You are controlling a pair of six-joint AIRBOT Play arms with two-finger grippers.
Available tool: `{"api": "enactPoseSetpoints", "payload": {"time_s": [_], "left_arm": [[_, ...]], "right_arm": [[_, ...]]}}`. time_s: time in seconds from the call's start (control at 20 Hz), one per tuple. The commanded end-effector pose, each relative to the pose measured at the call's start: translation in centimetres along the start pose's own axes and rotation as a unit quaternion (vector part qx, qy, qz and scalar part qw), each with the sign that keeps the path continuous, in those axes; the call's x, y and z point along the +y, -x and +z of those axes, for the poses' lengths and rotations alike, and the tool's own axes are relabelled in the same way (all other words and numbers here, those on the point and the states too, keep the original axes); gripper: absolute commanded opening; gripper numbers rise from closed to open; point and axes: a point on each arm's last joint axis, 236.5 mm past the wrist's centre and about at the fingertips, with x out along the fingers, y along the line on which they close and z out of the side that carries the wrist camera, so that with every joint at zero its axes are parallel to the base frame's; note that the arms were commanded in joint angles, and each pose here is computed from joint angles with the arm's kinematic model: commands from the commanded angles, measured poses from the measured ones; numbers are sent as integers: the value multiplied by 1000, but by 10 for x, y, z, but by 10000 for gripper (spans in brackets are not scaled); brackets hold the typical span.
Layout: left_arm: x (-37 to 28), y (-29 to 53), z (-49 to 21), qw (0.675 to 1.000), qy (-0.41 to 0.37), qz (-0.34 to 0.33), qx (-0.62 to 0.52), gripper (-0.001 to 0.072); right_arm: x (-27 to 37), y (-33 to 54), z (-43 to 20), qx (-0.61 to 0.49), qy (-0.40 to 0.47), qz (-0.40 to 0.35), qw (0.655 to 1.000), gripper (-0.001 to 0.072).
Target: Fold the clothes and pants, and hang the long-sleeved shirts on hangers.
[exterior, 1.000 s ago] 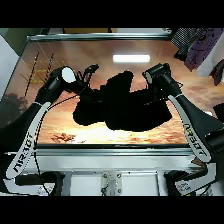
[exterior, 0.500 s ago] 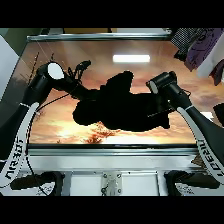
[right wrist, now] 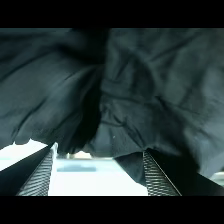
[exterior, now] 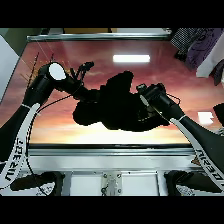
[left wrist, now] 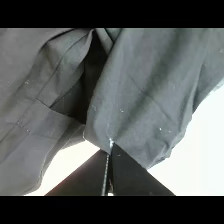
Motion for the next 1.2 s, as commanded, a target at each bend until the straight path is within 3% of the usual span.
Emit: {"api": "enactPoseSetpoints", "payload": {"time_s": [0.0, 0.2, 0.25, 0.3, 0.7, 0.75, 0.85, 0.9, 1.15], "left_arm": [[-1, 0, -1, 1000, -1, -1, 2, 10], [-1, 0, -1, 1000, -1, -1, 2, 11], [-1, 0, -2, 1000, -2, -1, 3, 10], [-1, 0, -2, 1000, -2, -1, 5, 10], [8, 4, -5, 1000, 5, 1, 10, 10], [12, 6, -5, 1000, 10, 2, 10, 11], [24, 12, -5, 1000, 25, 4, 8, 10], [31, 15, -4, 999, 33, 6, 4, 10], [46, 21, 23, 997, 45, 18, -55, 10]], "right_arm": [[-27, 1, 15, -34, -23, -53, 998, 566], [-20, -5, 32, -62, -49, -39, 996, 555], [-19, -8, 35, -66, -50, -37, 996, 467], [-17, -11, 37, -66, -48, -37, 996, 428], [-13, -35, 53, -71, -29, -51, 996, 427], [-19, -34, 55, -75, -24, -63, 995, 351], [-27, -30, 52, -70, 22, -83, 994, 80], [-30, -26, 49, -65, 46, -86, 993, 13], [-37, 28, 18, -77, 21, -47, 996, 11]]}}
